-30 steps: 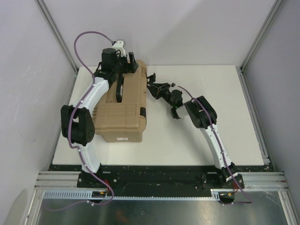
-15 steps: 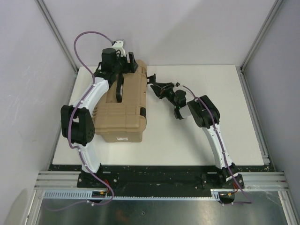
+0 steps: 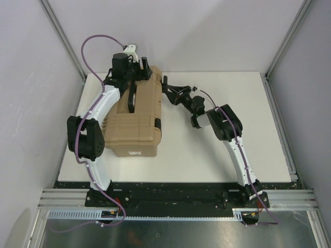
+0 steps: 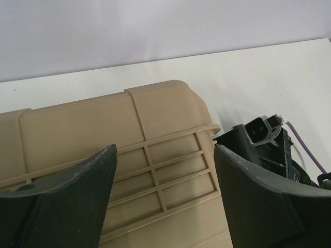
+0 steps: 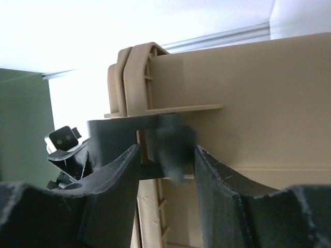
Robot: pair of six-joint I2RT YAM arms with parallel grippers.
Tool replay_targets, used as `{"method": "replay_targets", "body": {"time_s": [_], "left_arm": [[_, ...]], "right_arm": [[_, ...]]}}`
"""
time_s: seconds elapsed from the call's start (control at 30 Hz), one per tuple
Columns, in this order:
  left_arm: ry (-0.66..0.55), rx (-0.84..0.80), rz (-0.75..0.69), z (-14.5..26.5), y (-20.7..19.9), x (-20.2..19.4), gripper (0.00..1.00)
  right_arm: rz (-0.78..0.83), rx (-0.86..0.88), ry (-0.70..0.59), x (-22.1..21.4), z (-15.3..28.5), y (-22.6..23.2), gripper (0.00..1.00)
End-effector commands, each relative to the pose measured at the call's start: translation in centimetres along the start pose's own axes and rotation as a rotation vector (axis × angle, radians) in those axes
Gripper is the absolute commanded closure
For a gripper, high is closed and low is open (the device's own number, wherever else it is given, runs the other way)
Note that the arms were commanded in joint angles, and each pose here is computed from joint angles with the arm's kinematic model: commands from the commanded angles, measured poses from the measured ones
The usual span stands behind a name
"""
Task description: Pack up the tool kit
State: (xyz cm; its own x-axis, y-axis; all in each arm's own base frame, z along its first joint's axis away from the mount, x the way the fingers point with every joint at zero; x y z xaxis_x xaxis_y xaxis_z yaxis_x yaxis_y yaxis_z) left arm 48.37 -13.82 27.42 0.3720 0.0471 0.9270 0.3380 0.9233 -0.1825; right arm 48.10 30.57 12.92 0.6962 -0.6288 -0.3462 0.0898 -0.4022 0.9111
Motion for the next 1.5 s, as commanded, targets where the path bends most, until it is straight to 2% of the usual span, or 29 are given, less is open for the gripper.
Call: {"method": "replay_targets", "body": {"time_s": [0.0,0.33,0.63,1.0,1.2,1.47], "left_arm": [[0.162,0.024,0.06,0.5,0.0,-3.6,0.19],[0.163,0.025,0.059,0.6,0.0,-3.6,0.2],[0.165,0.028,0.055,0.6,0.1,-3.7,0.2],[0.164,0.049,0.052,0.5,0.3,-3.8,0.2],[0.165,0.055,0.048,0.5,0.4,-3.8,0.2],[0.17,0.05,0.045,0.4,0.4,-4.0,0.2]], "right_arm": [[0.012,0.126,0.104,-2.3,-1.2,2.2,0.54],[0.048,0.122,0.123,-2.9,-1.3,2.8,0.62],[0.154,0.084,0.113,-3.1,-1.2,4.7,0.62],[0.307,-0.072,0.095,-3.4,-1.3,6.2,0.62],[0.442,-0.125,0.101,-4.3,-1.6,7.4,0.5],[0.56,-0.193,0.129,-5.4,-2.8,8.1,0.45]]}}
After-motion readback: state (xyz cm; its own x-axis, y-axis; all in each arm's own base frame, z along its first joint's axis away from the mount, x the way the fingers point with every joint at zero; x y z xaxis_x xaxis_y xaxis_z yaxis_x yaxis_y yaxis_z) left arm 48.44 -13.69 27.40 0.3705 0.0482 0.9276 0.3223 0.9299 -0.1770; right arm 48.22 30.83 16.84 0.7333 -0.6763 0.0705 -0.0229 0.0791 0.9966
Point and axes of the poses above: each gripper's point midway between its finger pads, its own z axis back along the fingers, its own y axis along the line the jaws close on, x = y × z, the point moved 7 cm from there along z, back along the fingers, and after that the axes turned 3 degrees about -z, right-handed, at the moved point
